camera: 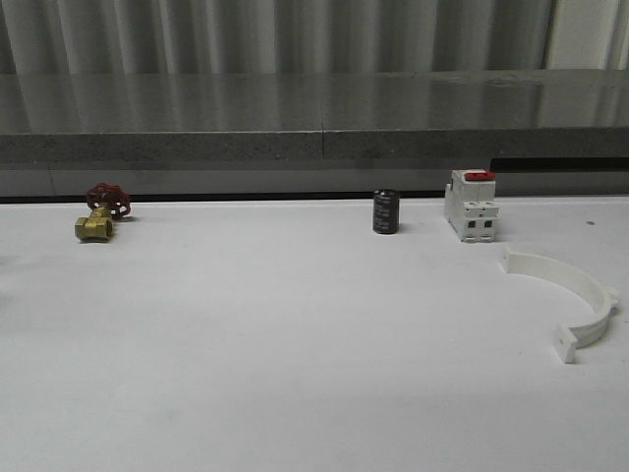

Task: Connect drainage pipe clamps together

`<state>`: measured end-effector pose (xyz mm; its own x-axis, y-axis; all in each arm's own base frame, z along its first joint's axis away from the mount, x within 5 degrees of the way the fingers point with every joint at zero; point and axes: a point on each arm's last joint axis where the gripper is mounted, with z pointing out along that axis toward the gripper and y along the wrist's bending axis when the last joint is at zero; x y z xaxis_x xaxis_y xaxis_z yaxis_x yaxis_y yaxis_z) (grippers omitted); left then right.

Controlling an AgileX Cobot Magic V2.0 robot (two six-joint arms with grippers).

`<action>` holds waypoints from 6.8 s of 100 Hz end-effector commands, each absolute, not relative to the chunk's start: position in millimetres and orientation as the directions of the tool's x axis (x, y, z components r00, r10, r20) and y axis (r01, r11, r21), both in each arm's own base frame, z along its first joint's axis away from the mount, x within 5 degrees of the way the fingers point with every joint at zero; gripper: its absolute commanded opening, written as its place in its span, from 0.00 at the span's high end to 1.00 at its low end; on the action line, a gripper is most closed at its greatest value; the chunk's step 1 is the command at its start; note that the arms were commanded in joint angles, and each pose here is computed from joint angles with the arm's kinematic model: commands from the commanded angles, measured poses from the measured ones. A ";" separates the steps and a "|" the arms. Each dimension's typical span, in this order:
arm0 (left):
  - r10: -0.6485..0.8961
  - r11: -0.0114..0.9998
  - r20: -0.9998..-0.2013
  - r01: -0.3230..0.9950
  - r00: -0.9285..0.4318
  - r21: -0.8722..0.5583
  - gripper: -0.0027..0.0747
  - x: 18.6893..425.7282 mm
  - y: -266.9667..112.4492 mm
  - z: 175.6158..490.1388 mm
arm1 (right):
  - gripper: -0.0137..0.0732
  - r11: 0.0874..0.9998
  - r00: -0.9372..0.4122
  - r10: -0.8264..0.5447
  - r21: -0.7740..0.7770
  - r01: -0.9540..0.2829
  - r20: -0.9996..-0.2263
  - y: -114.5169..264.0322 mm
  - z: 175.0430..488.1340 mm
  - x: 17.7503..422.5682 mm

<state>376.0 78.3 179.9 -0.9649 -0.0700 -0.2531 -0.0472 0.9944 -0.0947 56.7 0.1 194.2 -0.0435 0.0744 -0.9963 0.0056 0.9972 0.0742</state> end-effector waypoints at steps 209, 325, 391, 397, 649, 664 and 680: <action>0.145 0.948 -0.408 0.244 -0.902 -0.203 0.18 347.9 -182.1 229.1 | 0.92 0.998 0.070 0.059 0.060 0.000 -0.996 -0.2 208.0 54.4; 0.036 0.991 -0.912 0.135 -0.409 -0.022 0.24 117.6 -14.2 324.0 | 0.92 0.996 0.095 0.094 0.094 -0.005 -0.991 -0.2 211.8 53.9; 0.035 0.991 -0.958 0.136 -0.284 -0.004 0.99 75.1 -11.3 313.5 | 0.92 0.988 -0.548 0.126 0.155 -0.008 -0.827 8.2 319.1 106.1; 0.035 0.991 -0.958 0.136 -0.284 -0.004 0.99 75.1 -11.3 313.5 | 0.92 0.988 -0.585 0.125 0.156 -0.002 -0.802 8.2 324.9 123.0; 0.035 0.991 -0.958 0.136 -0.284 -0.004 0.99 75.1 -11.3 313.5 | 0.82 0.996 -0.895 0.063 0.085 0.028 -0.442 17.6 173.8 352.2; 0.035 0.991 -0.958 0.136 -0.284 -0.004 0.99 75.1 -11.3 313.5 | 0.82 0.982 -0.886 0.147 0.172 0.077 -0.440 24.9 184.4 355.2; 0.035 0.991 -0.958 0.136 -0.284 -0.004 0.99 75.1 -11.3 313.5 | 0.82 0.978 -0.869 0.107 0.210 0.003 -0.482 61.7 204.4 351.0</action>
<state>73.2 -11.7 300.1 -0.3662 0.0495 -0.9292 0.1445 0.9895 -0.0043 349.7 40.9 168.1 -0.9188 0.1088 -0.3794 0.0483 0.9850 0.1654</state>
